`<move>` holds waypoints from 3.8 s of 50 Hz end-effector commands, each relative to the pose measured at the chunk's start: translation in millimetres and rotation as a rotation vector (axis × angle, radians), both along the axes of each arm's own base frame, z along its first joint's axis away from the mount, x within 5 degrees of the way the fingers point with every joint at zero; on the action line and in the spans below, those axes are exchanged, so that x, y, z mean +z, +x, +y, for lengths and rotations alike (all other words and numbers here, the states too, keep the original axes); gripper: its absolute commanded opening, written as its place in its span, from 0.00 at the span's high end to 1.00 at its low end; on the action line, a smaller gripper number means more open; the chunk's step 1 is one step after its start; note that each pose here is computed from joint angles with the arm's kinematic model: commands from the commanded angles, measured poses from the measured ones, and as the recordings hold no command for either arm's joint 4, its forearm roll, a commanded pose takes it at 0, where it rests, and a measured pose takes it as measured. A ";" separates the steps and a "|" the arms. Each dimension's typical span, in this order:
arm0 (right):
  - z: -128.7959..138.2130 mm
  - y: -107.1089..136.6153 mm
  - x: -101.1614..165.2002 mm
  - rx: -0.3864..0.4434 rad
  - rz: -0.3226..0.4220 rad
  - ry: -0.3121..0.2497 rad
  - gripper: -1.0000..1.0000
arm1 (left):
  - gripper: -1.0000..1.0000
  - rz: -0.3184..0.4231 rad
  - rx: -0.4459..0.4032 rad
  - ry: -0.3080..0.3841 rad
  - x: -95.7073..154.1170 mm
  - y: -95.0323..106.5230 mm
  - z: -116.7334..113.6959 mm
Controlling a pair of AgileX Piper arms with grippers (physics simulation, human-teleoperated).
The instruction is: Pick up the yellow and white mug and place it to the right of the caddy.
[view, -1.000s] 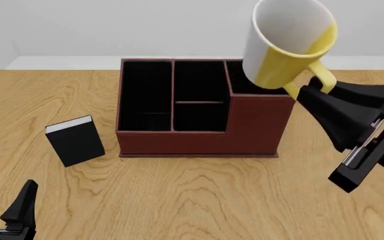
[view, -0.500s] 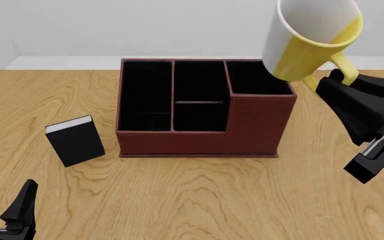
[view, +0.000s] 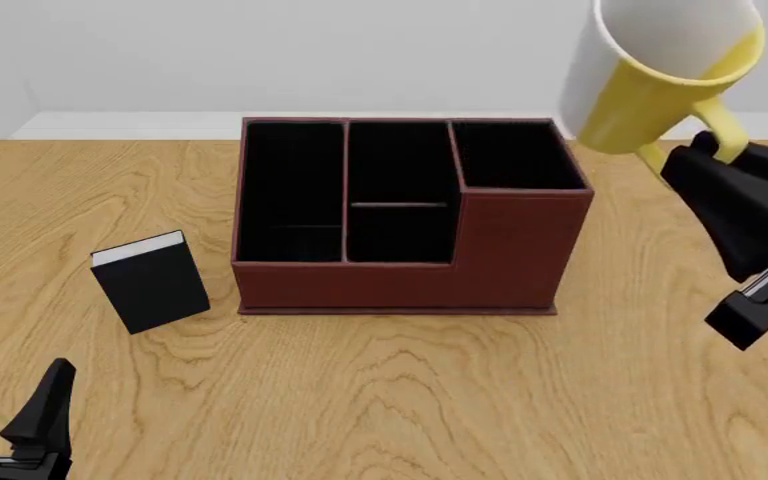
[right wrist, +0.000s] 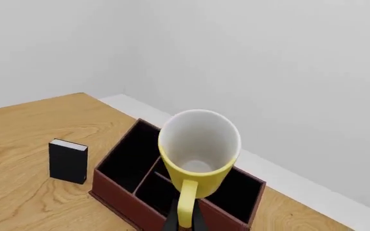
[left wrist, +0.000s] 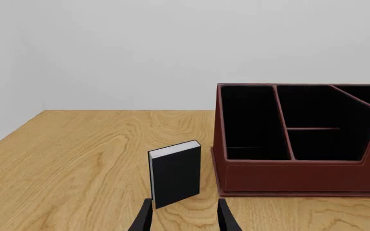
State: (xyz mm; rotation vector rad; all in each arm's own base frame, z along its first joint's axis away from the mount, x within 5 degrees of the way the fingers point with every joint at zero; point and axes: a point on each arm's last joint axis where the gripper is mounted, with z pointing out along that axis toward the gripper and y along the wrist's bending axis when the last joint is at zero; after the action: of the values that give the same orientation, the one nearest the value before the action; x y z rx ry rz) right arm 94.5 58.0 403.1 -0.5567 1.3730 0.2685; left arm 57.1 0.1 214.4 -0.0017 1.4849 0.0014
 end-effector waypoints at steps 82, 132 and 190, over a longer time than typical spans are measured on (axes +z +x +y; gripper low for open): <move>-32.3 27.0 -17.7 -0.337 0.063 0.048 1.00 | 0.00 0.000 0.000 0.000 1.3 -1.1 0.0; -37.0 58.1 -61.2 -0.410 0.154 0.048 1.00 | 0.00 -0.001 0.000 0.000 1.3 -1.2 0.0; -43.0 70.2 -114.4 -0.459 0.242 0.039 1.00 | 0.00 -0.001 0.000 0.000 1.3 -1.2 0.0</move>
State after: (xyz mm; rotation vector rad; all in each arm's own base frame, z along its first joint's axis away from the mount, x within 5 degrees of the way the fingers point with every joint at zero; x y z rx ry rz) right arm 162.7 15.9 295.5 -0.1754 1.6765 -0.0107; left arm 56.0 0.1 215.7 -0.0017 1.4845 0.0016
